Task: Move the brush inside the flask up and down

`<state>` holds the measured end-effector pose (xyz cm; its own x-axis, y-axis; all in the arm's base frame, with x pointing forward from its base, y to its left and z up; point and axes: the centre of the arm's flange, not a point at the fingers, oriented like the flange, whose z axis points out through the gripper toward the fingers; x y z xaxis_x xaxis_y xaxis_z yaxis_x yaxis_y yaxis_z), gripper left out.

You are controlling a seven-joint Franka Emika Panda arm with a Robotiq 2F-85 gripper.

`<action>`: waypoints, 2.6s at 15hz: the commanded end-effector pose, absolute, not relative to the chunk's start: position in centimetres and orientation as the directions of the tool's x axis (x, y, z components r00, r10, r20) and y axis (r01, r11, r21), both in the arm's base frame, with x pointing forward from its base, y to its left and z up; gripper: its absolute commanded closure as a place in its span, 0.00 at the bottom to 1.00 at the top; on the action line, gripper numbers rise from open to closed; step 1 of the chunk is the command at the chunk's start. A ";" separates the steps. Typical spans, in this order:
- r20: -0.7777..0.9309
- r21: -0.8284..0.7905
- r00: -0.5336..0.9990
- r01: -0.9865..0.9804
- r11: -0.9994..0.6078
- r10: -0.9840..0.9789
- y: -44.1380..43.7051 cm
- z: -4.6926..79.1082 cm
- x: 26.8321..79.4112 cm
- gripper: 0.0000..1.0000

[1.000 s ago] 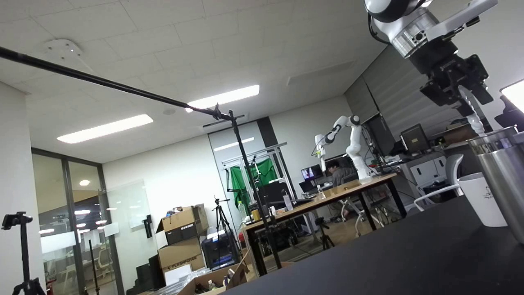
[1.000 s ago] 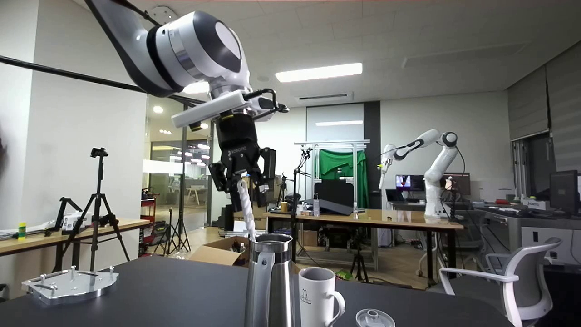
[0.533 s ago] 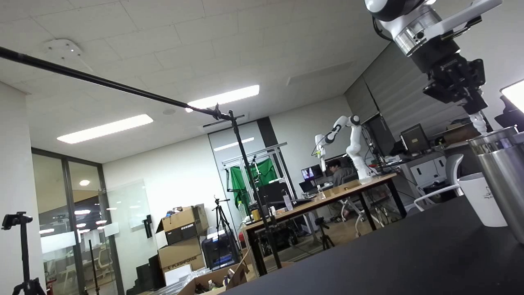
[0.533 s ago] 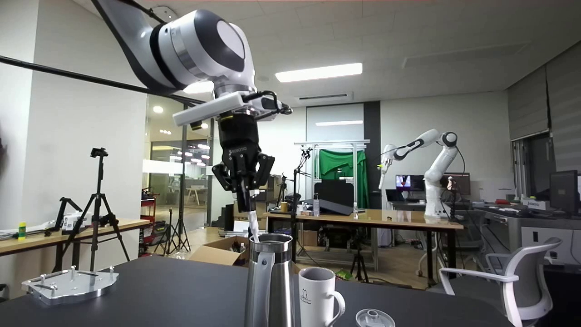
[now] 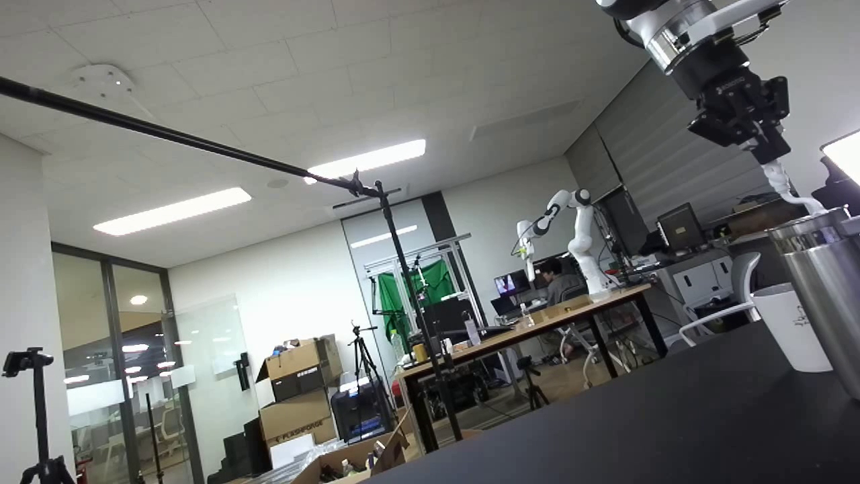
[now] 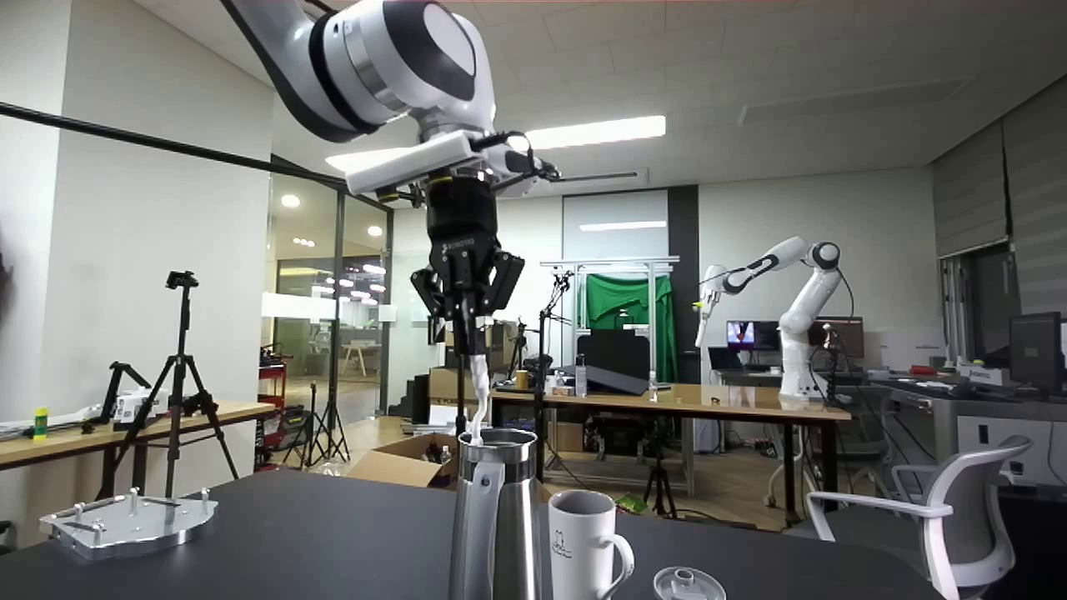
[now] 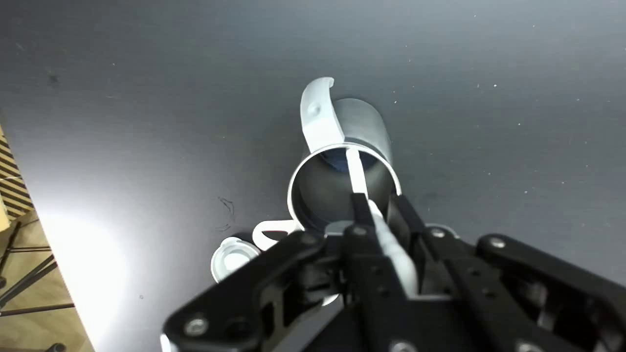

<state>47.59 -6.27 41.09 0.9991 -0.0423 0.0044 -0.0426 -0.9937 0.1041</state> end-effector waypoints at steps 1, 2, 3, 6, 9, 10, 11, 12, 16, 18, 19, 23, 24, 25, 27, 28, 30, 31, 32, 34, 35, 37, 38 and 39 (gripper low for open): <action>-0.017 0.096 0.998 -0.051 -0.994 -0.053 -7.8 44.7 49.5 0.96; -0.014 0.099 0.998 -0.052 -0.994 -0.054 -8.1 45.5 49.7 0.96; -0.012 0.099 0.999 -0.051 -0.994 -0.053 -8.3 46.4 49.9 0.96; 0.005 0.102 0.998 -0.057 -0.993 -0.057 -8.6 47.9 50.4 0.96; 0.004 0.102 0.999 -0.050 -0.993 -0.050 -8.6 46.2 51.1 0.96; -0.010 0.106 0.999 -0.047 -0.993 -0.049 -8.5 44.9 51.2 0.96; -0.030 0.105 0.999 -0.041 -0.994 -0.045 -8.4 43.8 51.3 0.96; -0.050 0.109 0.998 -0.038 -0.993 -0.043 -8.1 42.4 51.5 0.96; -0.135 0.112 0.990 -0.012 -0.994 -0.028 -7.6 38.5 51.9 0.96; -0.153 0.108 0.988 -0.001 -0.994 -0.017 -7.5 38.9 51.8 0.96; -0.148 0.105 0.989 0.004 -0.994 -0.012 -7.6 39.6 51.7 0.96; -0.093 0.090 0.996 0.024 -0.996 0.015 -8.7 45.4 51.1 0.96; -0.076 0.088 0.997 0.028 -0.996 0.021 -8.9 46.7 51.0 0.96; -0.057 0.086 0.998 0.030 -0.996 0.025 -9.1 47.9 50.9 0.96; -0.048 0.077 0.998 0.031 -0.997 0.028 -9.5 48.8 50.8 0.96; -0.055 0.064 0.998 0.034 -0.997 0.031 -9.6 48.5 50.8 0.96; -0.079 0.046 0.996 0.035 -0.998 0.032 -9.5 46.2 51.0 0.96; -0.095 0.044 0.995 0.032 -0.999 0.027 -9.3 44.9 51.2 0.96; -0.118 0.051 0.993 0.029 -0.998 0.022 -9.1 42.9 51.5 0.96; -0.165 0.062 0.986 0.031 -0.998 0.021 -8.8 39.8 52.0 0.96; -0.180 0.058 0.983 0.037 -0.998 0.026 -8.7 39.1 52.2 0.96; -0.170 0.063 0.985 0.054 -0.997 0.042 -8.5 40.1 52.5 0.96; -0.156 0.073 0.986 0.065 -0.995 0.053 -8.4 41.8 52.4 0.96; -0.139 0.082 0.988 0.072 -0.994 0.060 -8.3 43.2 52.2 0.96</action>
